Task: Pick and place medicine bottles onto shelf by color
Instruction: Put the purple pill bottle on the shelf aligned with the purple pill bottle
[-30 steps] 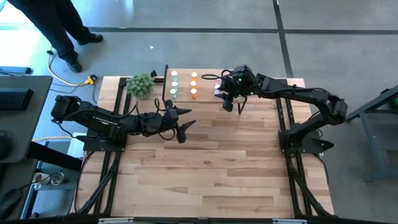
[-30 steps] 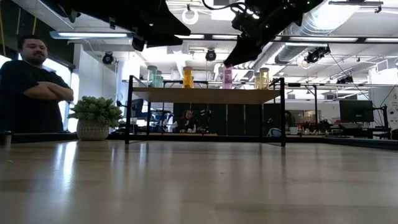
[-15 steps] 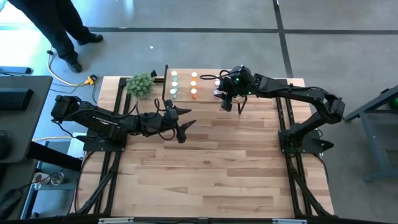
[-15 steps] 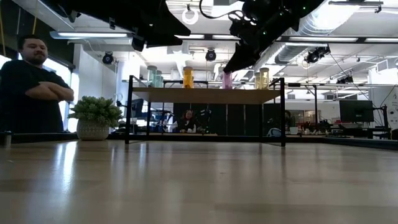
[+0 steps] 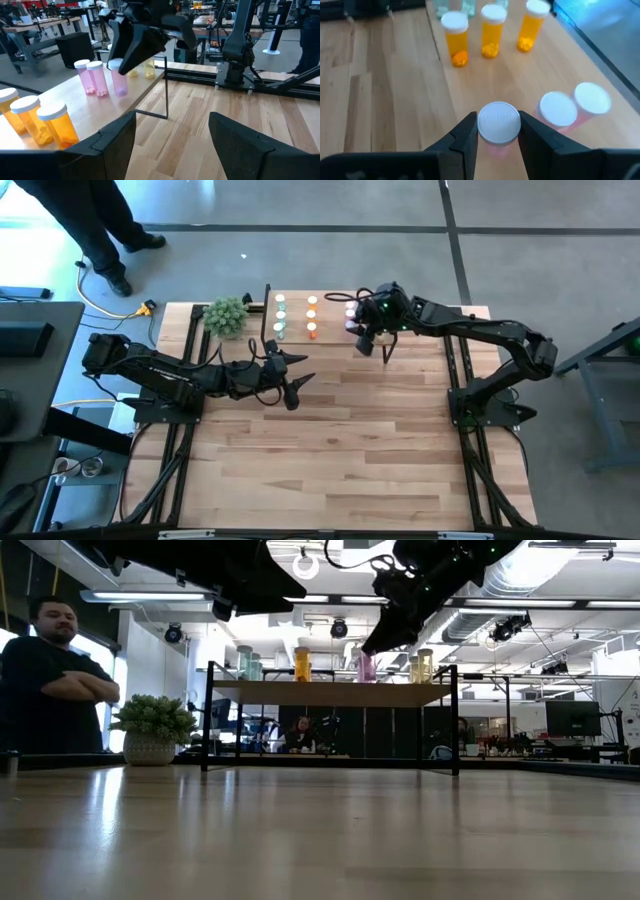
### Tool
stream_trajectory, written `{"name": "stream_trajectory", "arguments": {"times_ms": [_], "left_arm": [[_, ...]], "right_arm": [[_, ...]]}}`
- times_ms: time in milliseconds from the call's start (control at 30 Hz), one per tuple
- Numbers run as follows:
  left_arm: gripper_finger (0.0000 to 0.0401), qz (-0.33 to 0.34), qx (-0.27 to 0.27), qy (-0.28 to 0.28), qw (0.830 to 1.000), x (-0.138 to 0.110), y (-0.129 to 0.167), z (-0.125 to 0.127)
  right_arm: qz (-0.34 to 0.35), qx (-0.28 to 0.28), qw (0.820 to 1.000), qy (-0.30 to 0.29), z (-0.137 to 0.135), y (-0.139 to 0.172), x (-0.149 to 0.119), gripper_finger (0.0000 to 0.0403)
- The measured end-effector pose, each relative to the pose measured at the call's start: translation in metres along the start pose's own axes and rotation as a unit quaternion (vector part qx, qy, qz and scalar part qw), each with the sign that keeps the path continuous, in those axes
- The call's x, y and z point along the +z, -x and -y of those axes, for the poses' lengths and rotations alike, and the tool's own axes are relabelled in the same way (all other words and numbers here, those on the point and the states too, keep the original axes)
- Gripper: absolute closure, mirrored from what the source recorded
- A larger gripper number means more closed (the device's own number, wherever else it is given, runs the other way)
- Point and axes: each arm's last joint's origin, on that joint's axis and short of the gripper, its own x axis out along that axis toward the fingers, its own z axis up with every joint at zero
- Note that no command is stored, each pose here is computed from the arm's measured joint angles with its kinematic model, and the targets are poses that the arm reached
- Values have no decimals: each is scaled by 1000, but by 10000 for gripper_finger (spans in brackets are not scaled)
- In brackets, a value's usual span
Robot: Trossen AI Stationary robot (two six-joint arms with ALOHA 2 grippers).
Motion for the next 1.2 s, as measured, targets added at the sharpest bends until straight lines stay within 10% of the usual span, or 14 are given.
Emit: {"name": "stream_trajectory", "arguments": {"times_ms": [1200], "left_arm": [[162, 0, -1, 1, 1000, 0, 0, 0]], "right_arm": [[-10, -11, 996, -82, -5, -9, -2, 295]]}}
